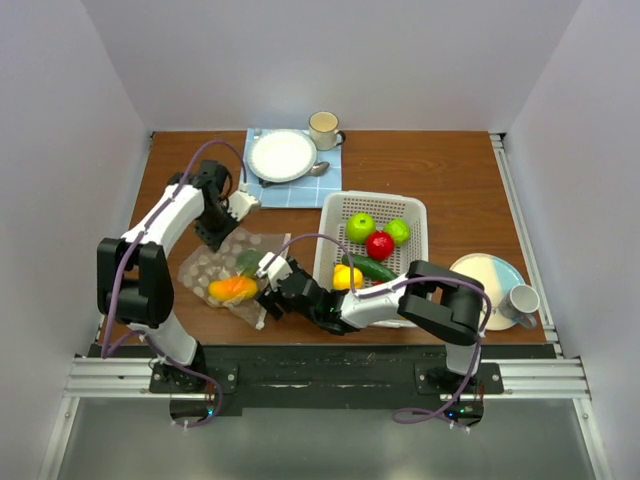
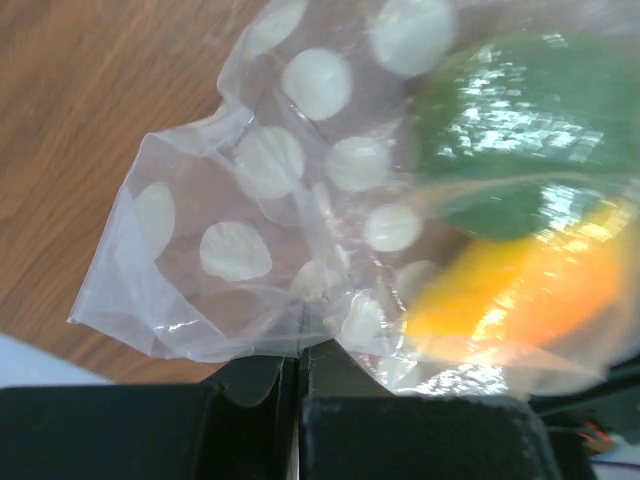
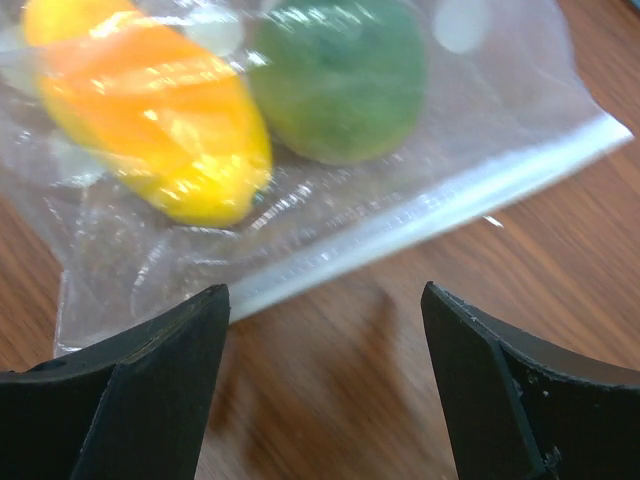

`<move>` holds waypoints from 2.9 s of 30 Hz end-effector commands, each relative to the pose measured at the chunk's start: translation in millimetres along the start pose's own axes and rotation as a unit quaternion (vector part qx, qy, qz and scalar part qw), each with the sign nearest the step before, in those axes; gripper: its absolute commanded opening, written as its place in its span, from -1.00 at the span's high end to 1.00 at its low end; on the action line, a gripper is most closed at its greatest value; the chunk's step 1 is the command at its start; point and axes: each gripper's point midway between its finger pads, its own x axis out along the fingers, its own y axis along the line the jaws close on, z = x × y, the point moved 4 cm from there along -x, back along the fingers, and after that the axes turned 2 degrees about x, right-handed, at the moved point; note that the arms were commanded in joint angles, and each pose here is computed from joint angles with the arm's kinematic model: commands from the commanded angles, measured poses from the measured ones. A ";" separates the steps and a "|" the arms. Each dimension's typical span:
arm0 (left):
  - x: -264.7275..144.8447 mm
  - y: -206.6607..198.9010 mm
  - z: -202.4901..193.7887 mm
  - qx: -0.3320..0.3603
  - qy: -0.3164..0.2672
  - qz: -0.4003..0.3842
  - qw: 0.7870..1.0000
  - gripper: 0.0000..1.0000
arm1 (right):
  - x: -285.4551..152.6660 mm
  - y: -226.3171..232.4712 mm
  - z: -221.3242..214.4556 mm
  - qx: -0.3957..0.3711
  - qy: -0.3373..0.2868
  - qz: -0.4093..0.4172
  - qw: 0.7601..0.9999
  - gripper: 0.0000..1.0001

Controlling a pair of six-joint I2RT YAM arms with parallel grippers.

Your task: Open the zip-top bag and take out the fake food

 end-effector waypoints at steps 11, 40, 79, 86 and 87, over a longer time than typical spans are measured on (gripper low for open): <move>13.0 36.4 6.0 -0.011 -0.012 0.106 0.994 -0.02 | 1.9 2.9 33.9 -0.001 -0.037 0.004 0.999 -0.62; 24.5 -5.5 -108.9 -0.102 -0.047 0.000 0.994 -0.99 | -2.4 3.9 23.6 0.002 -0.006 0.010 1.000 -0.57; -60.4 25.6 -53.2 0.130 -0.004 0.109 0.985 1.00 | 24.9 -60.3 14.8 0.016 0.006 -0.086 0.996 -0.55; -20.4 27.2 -68.1 0.161 0.036 0.112 0.980 1.00 | 36.2 -55.4 26.8 0.034 -0.004 -0.044 0.998 -0.56; -12.9 27.5 -69.2 0.159 0.041 0.109 0.980 1.00 | 37.6 -51.7 29.5 0.036 -0.006 -0.034 0.999 -0.56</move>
